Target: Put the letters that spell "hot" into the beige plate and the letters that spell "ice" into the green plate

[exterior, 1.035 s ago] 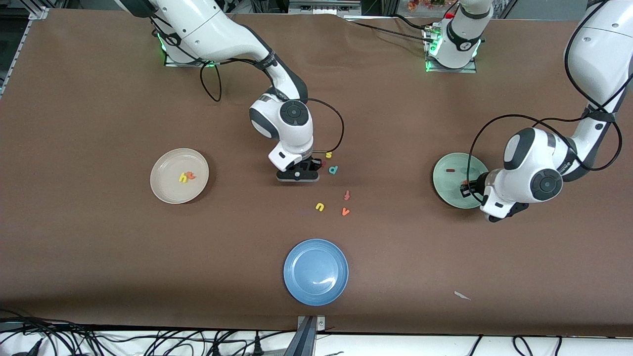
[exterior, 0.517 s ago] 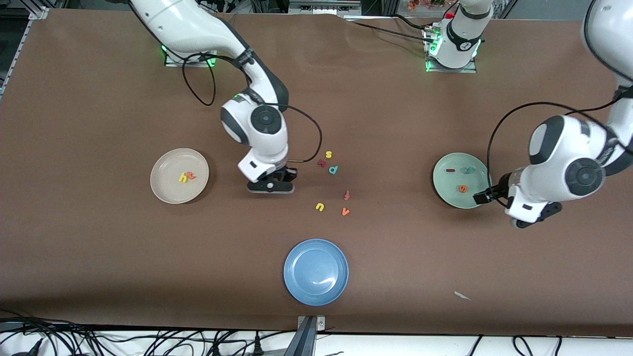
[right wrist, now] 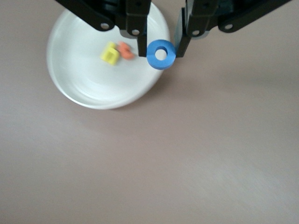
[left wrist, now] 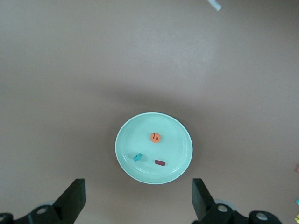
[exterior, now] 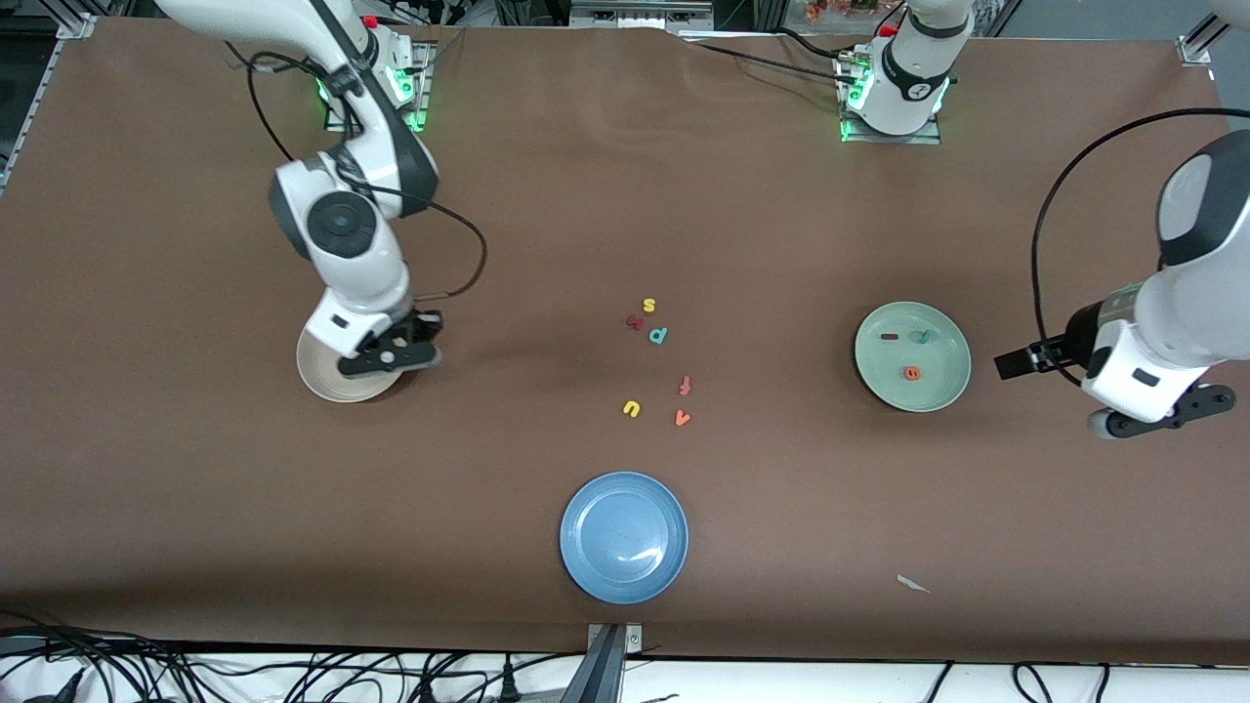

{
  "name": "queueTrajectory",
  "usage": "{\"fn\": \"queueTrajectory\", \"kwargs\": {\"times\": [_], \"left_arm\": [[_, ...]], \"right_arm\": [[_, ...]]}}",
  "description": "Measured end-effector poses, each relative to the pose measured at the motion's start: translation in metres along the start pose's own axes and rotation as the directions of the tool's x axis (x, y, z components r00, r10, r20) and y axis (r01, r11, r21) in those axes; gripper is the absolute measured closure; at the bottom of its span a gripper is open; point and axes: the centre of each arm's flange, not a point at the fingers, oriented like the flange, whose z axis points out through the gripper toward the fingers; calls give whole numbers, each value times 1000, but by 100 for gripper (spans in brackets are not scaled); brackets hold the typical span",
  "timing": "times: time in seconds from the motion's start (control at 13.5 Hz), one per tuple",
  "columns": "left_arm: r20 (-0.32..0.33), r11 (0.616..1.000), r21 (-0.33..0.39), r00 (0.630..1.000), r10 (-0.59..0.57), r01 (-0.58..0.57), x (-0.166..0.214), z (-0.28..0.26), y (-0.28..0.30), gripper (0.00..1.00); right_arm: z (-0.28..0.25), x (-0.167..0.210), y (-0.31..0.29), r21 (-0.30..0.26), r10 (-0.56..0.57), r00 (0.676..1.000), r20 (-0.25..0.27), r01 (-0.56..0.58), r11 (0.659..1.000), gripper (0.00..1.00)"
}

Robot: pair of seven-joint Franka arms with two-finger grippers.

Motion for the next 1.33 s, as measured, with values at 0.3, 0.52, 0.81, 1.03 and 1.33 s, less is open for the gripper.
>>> {"fn": "queueTrajectory", "kwargs": {"times": [0.3, 0.52, 0.81, 1.03, 1.33], "left_arm": [[-9, 995, 19, 996, 93, -93, -15, -29, 6, 0], [11, 990, 44, 991, 135, -135, -34, -39, 34, 0], [-3, 991, 42, 992, 129, -128, -39, -47, 44, 0], [-18, 990, 42, 990, 138, -137, -45, -56, 49, 0], [-46, 989, 53, 989, 143, -140, -55, -71, 54, 0]], "right_arm": [[1, -43, 61, -16, -49, 998, 40, 49, 999, 67], [1, -48, 65, -17, -51, 998, 43, 52, 999, 50], [-2, -47, 64, -1, -38, 999, 36, 38, 999, 8], [-23, -39, 64, 23, -10, 1000, -8, 10, 1000, 0], [-99, -18, 70, 69, 28, 999, -25, -27, 997, 0]]}}
